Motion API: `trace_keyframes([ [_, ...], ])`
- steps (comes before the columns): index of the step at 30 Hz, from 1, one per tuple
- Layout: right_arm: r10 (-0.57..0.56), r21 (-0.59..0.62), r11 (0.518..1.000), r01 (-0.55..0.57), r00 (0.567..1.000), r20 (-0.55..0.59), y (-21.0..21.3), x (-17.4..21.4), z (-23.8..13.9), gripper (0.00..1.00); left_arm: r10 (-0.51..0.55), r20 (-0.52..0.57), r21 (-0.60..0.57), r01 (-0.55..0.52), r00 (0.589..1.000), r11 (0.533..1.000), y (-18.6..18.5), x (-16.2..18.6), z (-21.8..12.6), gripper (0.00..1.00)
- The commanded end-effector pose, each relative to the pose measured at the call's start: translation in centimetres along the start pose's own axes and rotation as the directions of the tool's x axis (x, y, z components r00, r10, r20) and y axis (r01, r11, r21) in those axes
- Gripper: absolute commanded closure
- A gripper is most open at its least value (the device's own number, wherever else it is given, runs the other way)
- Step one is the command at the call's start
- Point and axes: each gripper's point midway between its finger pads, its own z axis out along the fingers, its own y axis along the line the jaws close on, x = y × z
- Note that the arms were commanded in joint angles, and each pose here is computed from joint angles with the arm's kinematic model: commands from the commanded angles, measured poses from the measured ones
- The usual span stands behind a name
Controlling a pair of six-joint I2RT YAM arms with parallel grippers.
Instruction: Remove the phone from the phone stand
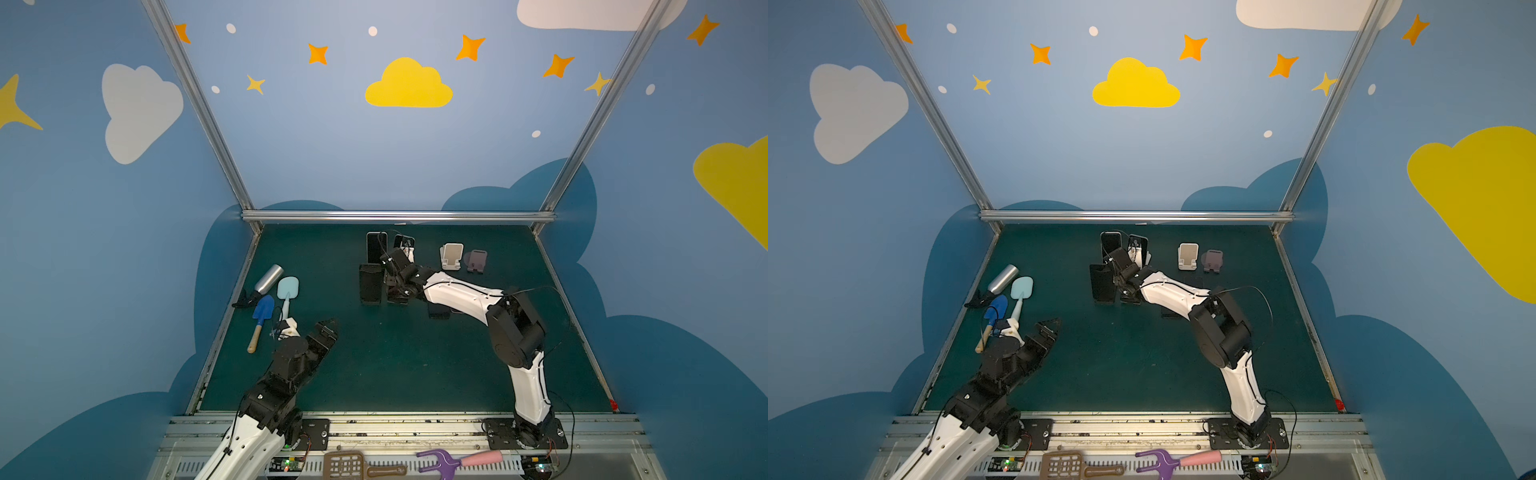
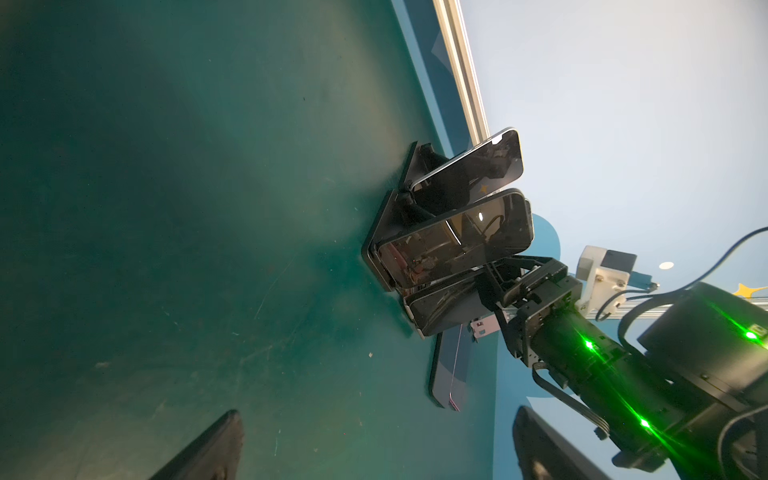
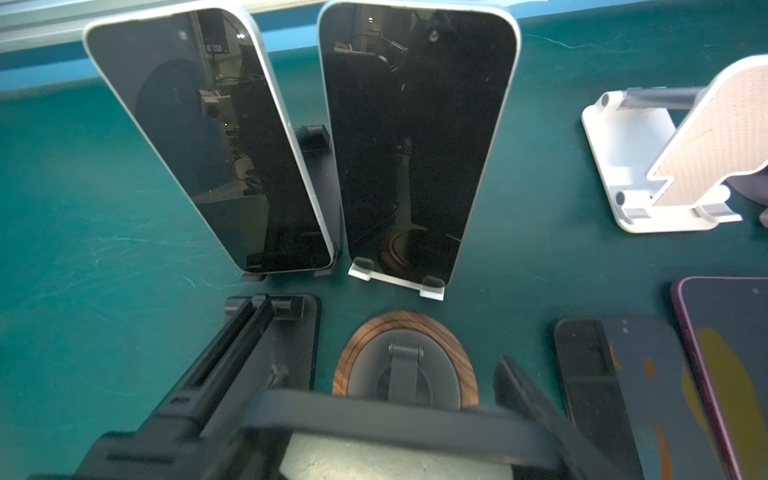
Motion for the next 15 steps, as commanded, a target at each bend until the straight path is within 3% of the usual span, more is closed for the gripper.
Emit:
trace_keyframes([
  [1,0.011,-0.047,0.999,-0.008,0.998,0.057,0.7,-2.4,-2.1,0.39,-0.005,-0.008,0.032,0.005,1.000,0.999,-1.0,0.0,0.1,0.00],
  [15,-0.019,-0.079,0.997,0.026,0.995,0.097,0.5,-3.6,-4.7,0.40,-0.019,-0.018,0.016,0.019,1.000,1.000,-0.6,0.3,0.4,0.00],
])
